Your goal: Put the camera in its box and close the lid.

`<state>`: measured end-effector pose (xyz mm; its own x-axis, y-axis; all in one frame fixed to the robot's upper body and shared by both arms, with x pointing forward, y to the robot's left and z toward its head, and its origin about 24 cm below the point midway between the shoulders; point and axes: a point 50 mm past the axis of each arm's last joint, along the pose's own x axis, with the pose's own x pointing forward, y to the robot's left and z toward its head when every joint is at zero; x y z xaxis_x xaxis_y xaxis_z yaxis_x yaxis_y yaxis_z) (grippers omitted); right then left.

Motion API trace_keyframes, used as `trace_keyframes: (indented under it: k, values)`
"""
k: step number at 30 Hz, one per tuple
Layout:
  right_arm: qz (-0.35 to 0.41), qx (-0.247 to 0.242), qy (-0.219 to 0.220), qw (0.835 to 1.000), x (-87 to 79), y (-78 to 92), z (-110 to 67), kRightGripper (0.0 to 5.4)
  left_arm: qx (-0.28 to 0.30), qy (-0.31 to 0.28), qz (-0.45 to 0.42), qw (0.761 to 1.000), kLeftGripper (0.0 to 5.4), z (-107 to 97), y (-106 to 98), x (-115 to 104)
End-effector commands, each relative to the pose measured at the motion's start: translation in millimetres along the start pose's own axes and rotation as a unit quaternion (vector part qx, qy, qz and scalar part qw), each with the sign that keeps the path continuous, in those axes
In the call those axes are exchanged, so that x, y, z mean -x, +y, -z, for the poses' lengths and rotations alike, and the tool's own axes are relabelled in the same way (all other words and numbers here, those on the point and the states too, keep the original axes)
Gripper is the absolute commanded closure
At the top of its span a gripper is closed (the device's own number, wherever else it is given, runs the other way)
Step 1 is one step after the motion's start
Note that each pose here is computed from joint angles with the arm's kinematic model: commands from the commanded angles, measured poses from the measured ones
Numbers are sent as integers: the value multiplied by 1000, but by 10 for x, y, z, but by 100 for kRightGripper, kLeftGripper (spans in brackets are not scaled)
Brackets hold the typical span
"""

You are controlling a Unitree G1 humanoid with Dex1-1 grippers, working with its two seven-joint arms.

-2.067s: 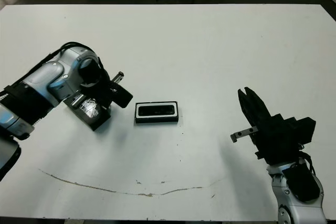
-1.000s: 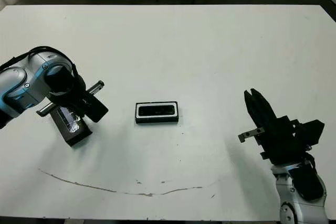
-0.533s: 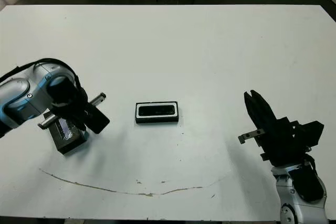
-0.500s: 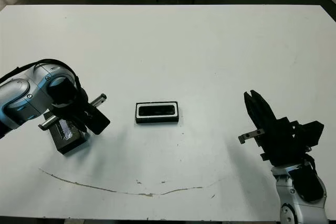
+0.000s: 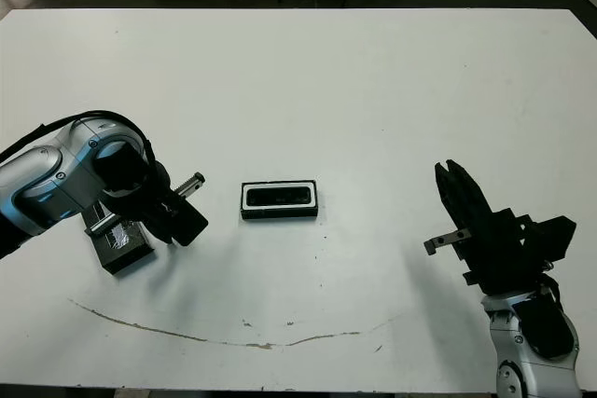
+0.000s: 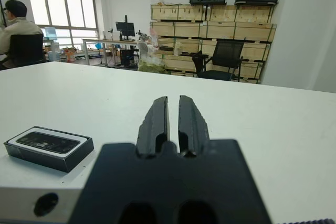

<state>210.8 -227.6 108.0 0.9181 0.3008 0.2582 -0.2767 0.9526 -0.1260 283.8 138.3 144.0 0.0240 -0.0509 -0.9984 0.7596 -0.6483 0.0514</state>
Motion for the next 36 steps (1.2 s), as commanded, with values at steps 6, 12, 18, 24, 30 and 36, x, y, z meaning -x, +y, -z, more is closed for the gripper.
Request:
trace_keyframes:
  k: [6,12,18,24,30,36]
  values:
    - [6,-14,12,1000,45,-36,43,539,3,19,43,999,540,68,-130,-151]
    - [5,-13,8,1000,47,-36,39,539,13,31,60,998,540,129,-264,-195]
    - [7,-1,7,1000,58,-22,33,539,44,13,94,995,540,231,-403,-260]
    - [13,-7,15,1000,65,-14,27,539,99,18,119,988,540,334,-562,-275]
    - [13,-3,13,1000,66,-5,7,539,77,35,121,989,540,280,-713,-163]
    - [9,1,11,1000,50,10,-35,539,77,36,104,991,540,209,-800,-56]
